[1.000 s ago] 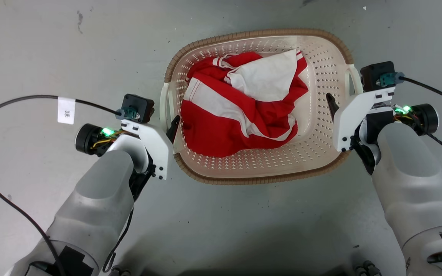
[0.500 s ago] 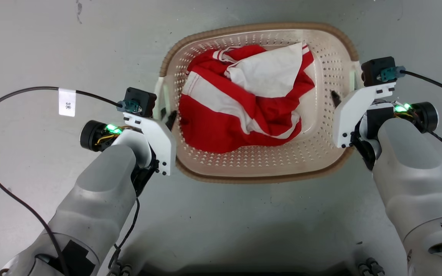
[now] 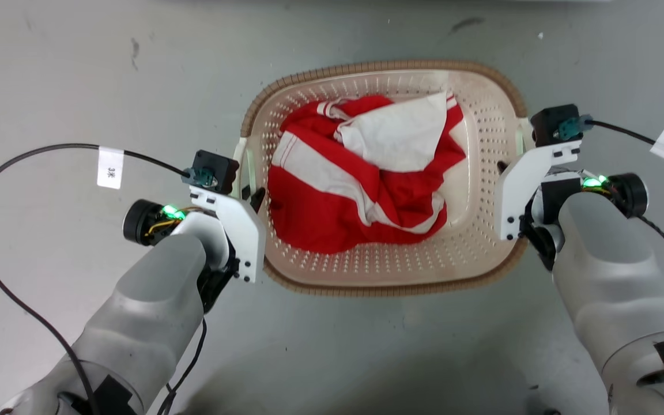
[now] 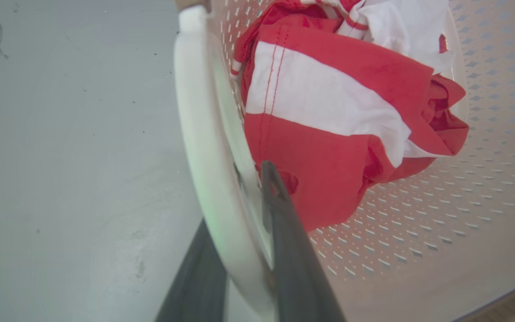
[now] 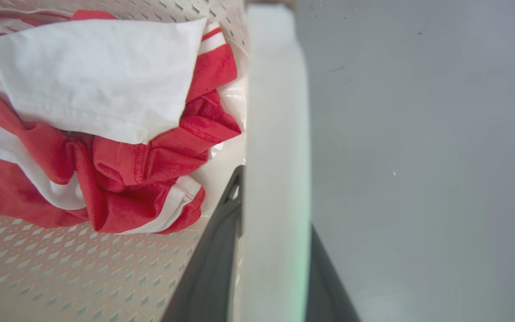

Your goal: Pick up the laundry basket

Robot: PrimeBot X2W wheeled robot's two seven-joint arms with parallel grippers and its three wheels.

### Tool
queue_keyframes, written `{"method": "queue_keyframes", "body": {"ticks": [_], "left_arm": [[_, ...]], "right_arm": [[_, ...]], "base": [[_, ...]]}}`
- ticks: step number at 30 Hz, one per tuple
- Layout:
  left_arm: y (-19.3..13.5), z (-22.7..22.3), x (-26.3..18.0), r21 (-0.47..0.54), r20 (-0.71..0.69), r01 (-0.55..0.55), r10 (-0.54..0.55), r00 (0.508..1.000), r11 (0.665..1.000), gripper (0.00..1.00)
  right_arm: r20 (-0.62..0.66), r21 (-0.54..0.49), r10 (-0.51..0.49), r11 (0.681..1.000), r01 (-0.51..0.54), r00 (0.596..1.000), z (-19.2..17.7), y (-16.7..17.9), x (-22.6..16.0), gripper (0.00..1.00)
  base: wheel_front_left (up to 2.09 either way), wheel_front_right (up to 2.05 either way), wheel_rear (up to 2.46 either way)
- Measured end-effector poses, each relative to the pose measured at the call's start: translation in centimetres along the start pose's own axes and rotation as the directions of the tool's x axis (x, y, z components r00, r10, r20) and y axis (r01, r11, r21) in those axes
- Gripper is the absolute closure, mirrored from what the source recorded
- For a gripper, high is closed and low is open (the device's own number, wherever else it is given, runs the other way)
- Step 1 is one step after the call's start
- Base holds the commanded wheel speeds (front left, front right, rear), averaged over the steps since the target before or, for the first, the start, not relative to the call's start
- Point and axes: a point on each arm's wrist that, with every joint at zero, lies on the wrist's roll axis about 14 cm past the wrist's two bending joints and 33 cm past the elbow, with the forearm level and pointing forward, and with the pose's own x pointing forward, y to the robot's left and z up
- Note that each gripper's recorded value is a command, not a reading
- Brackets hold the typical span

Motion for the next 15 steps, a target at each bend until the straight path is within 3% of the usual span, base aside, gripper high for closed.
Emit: {"method": "queue_keyframes", "body": {"ticks": [15], "left_arm": [[-2.7, 1.4, -7.9, 0.029, -0.098, 0.043, -0.040, 0.994, 0.999, 1.00]], "right_arm": [[-0.168, -0.082, -0.019, 0.997, 0.005, 0.986, -1.1, 1.1, -9.1, 1.00]], "base": [[0.00, 0.00, 0.00]]}}
